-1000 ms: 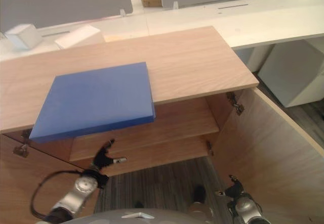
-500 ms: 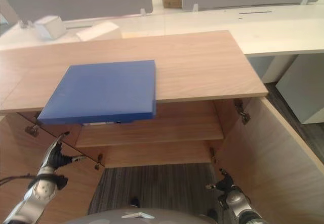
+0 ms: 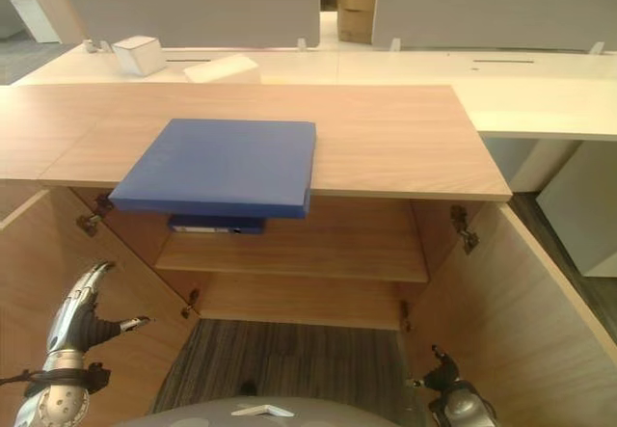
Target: Put the empty folder in the office cabinet
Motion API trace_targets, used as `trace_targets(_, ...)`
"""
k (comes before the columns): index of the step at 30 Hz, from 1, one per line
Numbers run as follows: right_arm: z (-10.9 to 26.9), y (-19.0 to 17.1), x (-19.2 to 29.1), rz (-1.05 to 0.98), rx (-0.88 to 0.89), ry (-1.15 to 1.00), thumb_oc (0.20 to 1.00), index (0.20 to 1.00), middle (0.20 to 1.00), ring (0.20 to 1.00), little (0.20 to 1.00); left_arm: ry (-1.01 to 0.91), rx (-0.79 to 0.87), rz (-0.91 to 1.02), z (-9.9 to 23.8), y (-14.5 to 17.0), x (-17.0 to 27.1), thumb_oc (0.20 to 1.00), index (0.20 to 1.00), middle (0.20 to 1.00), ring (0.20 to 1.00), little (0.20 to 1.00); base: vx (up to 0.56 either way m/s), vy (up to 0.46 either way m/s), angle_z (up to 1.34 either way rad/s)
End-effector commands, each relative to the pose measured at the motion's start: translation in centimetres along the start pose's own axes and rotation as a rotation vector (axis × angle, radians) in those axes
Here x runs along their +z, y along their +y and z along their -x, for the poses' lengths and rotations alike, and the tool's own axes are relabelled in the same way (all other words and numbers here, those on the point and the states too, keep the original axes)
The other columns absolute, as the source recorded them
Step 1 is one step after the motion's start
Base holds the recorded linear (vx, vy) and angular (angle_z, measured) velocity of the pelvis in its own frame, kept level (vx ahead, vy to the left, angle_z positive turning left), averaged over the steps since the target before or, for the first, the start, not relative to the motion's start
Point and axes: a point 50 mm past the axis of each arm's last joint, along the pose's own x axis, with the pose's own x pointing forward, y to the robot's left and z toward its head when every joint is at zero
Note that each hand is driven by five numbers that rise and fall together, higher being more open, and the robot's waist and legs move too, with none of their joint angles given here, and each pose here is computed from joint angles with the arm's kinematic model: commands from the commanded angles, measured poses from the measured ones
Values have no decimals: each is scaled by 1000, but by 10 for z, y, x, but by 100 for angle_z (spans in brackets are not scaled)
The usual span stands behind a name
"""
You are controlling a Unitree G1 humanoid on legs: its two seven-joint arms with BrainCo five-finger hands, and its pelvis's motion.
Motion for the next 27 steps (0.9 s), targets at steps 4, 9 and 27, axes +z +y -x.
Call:
trace_targets(4,-7,-10,18,-19,-48,-49,1000,1000,1000,1000,1000,-107,194,-135,-13,38,10,1000,1000,1000,1000,1000,1,0,9)
trace_targets(9,-6,-7,14,-24,-51,-35,1000,1000,1000,1000,1000,-124,277,-225,-14,53,11,1000,1000,1000,1000,1000,0,1,1)
trace_targets(27,-5,0,11,-49,-52,-40,1000,1000,1000,1000,1000,-374,440,-506,-48,95,56,1000,1000,1000,1000,1000,22,18,-8)
